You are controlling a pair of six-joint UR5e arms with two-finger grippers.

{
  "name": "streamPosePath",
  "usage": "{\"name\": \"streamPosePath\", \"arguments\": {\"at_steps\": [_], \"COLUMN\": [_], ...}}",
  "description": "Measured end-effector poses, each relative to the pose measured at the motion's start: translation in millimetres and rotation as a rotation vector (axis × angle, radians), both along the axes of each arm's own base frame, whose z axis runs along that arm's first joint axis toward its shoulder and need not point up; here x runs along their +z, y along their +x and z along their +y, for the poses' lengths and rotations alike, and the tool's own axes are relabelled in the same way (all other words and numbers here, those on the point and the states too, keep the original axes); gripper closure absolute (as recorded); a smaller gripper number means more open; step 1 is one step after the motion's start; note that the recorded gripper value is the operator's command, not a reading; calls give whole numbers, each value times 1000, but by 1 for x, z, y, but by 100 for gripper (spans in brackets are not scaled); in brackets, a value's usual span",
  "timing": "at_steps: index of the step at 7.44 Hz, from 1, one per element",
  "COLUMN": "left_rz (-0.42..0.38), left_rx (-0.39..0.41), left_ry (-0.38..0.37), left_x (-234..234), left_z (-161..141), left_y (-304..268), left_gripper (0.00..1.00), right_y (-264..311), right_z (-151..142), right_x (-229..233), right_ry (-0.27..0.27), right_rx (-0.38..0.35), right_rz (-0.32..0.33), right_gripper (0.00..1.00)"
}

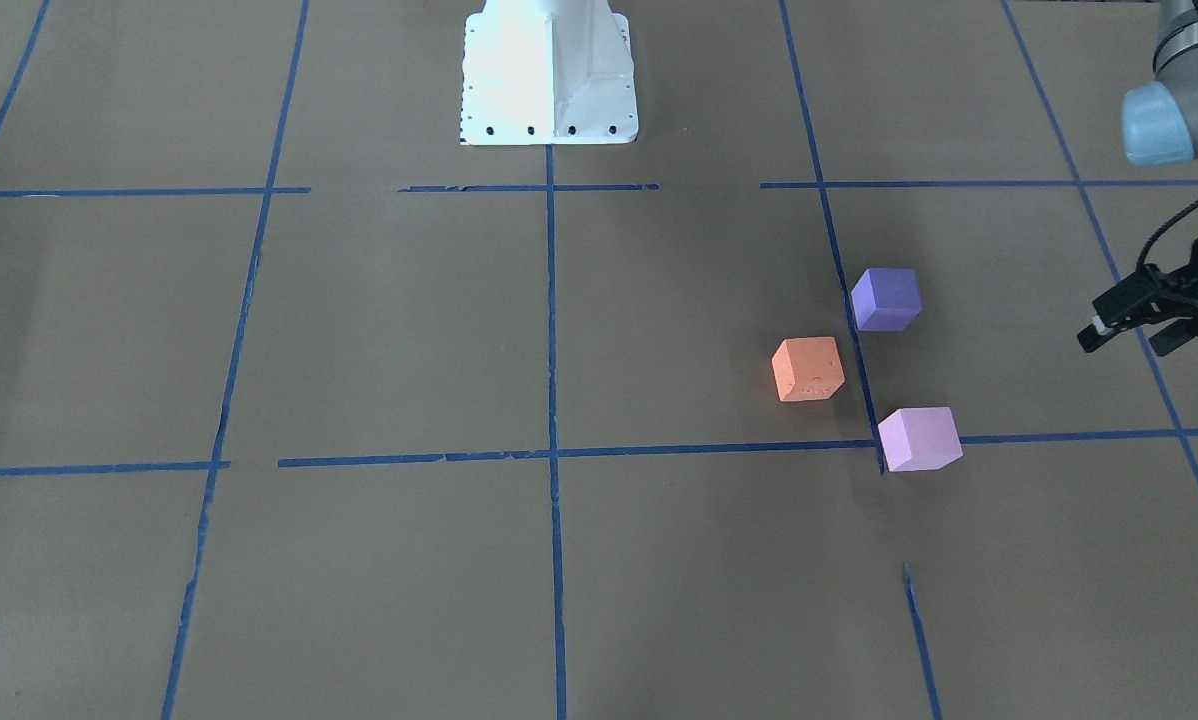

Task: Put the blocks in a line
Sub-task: 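Reach the left gripper down over the orange cube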

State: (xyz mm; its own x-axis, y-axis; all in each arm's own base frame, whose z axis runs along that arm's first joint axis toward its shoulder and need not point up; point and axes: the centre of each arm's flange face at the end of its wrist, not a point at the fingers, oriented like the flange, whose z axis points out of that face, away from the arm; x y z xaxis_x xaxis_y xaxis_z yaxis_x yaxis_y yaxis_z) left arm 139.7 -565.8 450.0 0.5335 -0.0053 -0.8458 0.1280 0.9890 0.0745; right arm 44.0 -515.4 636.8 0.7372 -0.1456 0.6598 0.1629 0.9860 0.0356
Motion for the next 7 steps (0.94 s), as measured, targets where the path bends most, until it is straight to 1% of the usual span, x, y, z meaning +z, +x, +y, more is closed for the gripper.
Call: {"name": "streamPosePath", "arguments": {"at_steps": [2, 3, 5, 7], "left_rz": [16, 19, -14, -34], "left_rx": [22, 45, 51, 54], "left_ry": [-33, -52, -83, -115], "left_x": [-46, -61, -70, -71], "left_z": [0, 8, 29, 49], "left_y": [85, 128, 195, 236], "left_gripper": [0, 0, 0, 0], "right_y": [0, 0, 0, 0], "right_z": [0, 0, 0, 0], "right_x": [0, 0, 0, 0], "right_ry": [0, 0, 0, 0], "right_rx": [0, 0, 0, 0], "right_rz": [0, 0, 0, 0], "right_gripper": [0, 0, 0, 0]}}
